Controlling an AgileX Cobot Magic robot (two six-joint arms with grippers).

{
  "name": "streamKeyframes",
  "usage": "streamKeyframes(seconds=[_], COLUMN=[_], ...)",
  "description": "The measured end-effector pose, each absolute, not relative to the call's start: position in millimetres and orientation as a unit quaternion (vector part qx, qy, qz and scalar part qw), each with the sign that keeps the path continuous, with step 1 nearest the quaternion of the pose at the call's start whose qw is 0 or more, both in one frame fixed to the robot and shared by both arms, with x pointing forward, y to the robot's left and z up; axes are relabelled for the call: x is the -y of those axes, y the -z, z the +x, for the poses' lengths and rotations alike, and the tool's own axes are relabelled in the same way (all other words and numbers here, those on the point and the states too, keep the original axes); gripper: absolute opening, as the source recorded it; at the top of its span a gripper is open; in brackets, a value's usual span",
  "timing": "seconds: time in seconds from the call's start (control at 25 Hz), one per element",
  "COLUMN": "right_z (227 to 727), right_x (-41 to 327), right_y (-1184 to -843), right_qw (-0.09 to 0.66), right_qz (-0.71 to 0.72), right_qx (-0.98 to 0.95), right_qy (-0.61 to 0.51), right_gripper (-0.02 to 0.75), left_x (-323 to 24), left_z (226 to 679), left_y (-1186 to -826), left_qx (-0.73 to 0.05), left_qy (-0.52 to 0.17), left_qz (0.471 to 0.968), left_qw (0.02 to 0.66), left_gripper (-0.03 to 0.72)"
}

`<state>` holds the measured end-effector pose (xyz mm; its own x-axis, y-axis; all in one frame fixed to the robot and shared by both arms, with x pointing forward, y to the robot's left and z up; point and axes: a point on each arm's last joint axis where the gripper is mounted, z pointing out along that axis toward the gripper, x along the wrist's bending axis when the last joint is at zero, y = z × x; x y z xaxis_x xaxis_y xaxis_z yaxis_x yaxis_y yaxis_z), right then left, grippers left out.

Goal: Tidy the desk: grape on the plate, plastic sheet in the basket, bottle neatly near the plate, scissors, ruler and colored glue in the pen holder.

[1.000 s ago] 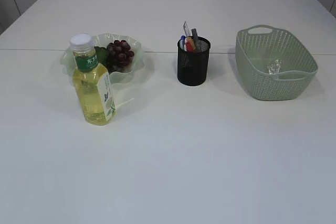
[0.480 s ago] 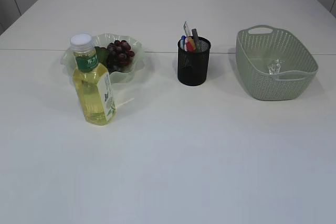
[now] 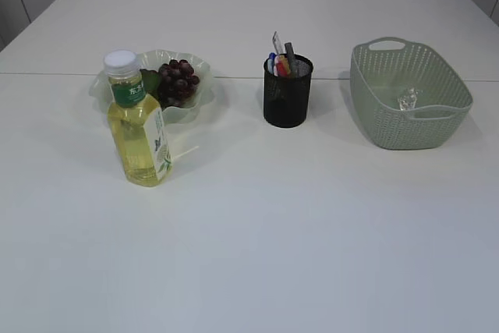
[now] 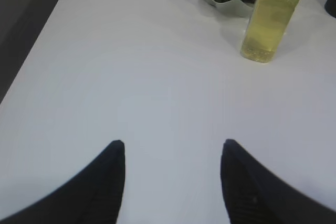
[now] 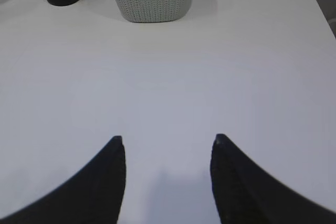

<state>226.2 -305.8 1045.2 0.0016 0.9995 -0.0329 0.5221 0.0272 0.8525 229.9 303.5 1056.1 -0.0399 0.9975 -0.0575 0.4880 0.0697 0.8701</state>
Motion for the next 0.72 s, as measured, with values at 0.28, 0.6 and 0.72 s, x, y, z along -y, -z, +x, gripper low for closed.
streamKeyframes(seconds=[0.28, 0.6, 0.72], right_z=[226.4, 226.4, 226.4], right_x=[305.9, 305.9, 305.8], right_y=[-1045.0, -1045.0, -1045.0], right_qw=[0.357, 0.357, 0.359], right_qz=[0.611, 0.61, 0.612], right_qx=[-0.623, -0.623, -0.621], right_qy=[-0.335, -0.334, -0.333], right_gripper=[0.417, 0.417, 0.418], left_x=[-303.5, -303.5, -303.5], left_z=[230.1, 230.2, 230.2], left_y=[-1056.5, -1056.6, -1056.6], left_qx=[-0.631, -0.63, -0.63], left_qy=[-0.349, -0.349, -0.349], left_qz=[0.587, 0.587, 0.587], left_qw=[0.369, 0.369, 0.369], left_gripper=[0.416, 0.414, 0.414])
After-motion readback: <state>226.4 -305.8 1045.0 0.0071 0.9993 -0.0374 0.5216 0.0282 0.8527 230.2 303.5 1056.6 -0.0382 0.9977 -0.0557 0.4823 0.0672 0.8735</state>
